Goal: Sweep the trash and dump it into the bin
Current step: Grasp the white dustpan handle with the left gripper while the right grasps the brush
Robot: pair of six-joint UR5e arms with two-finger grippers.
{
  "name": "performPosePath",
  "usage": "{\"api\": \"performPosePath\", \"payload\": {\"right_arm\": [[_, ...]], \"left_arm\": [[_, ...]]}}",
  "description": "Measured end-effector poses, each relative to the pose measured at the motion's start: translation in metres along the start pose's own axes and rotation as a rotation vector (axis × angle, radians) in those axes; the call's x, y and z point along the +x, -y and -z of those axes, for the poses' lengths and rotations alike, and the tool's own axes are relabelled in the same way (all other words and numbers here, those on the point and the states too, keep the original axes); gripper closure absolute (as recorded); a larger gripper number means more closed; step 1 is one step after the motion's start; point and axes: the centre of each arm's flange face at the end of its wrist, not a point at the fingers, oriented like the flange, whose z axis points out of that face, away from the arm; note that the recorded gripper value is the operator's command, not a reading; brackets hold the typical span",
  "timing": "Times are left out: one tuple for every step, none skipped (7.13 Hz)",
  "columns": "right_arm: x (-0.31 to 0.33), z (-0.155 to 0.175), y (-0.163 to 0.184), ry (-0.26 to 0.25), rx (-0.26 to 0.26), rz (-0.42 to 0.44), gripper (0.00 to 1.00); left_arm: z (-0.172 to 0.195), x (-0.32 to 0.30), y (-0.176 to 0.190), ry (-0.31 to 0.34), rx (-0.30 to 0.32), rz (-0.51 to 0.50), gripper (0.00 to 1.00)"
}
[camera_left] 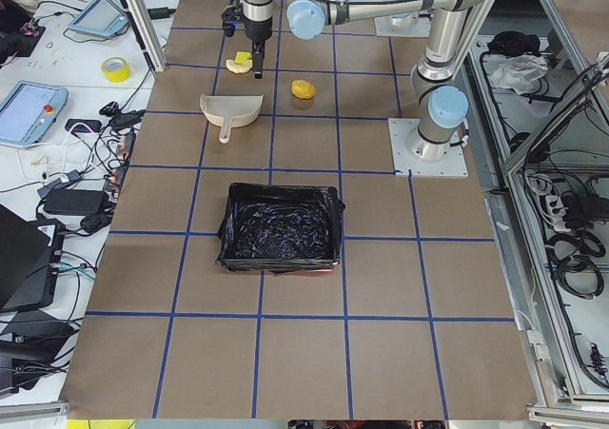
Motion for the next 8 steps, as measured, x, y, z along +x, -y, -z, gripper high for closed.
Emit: {"api": "performPosePath", "payload": {"right_arm": [[0.005,-0.019,-0.015,0.012,-0.001,0.036,0.00],[0.007,-0.028,-0.024,0.025,-0.005,0.077,0.00],[0.007,-0.034,-0.029,0.036,-0.011,0.098,0.05],[0.004,-0.039,-0.033,0.049,-0.018,0.106,0.11],[0.000,-0.044,-0.036,0.057,-0.022,0.110,0.22],[-0.002,-0.047,-0.038,0.060,-0.024,0.111,0.34],[-0.002,-0.048,-0.038,0.057,-0.022,0.112,0.50],[-0.002,-0.048,-0.038,0.051,-0.019,0.112,0.67]], "left_arm": [[-0.026,-0.002,0.015,0.004,0.002,-0.152,0.00],[-0.047,-0.005,0.027,0.005,-0.008,-0.362,0.00],[-0.065,-0.008,0.039,0.008,-0.010,-0.594,0.00],[-0.087,-0.014,0.055,0.032,0.003,-0.869,0.00],[-0.111,-0.029,0.068,0.062,0.003,-1.118,0.00],[-0.133,-0.049,0.076,0.068,-0.015,-1.311,0.05],[-0.151,-0.064,0.079,0.058,-0.031,-1.408,0.05],[-0.167,-0.070,0.080,0.042,-0.046,-1.442,0.05]]}}
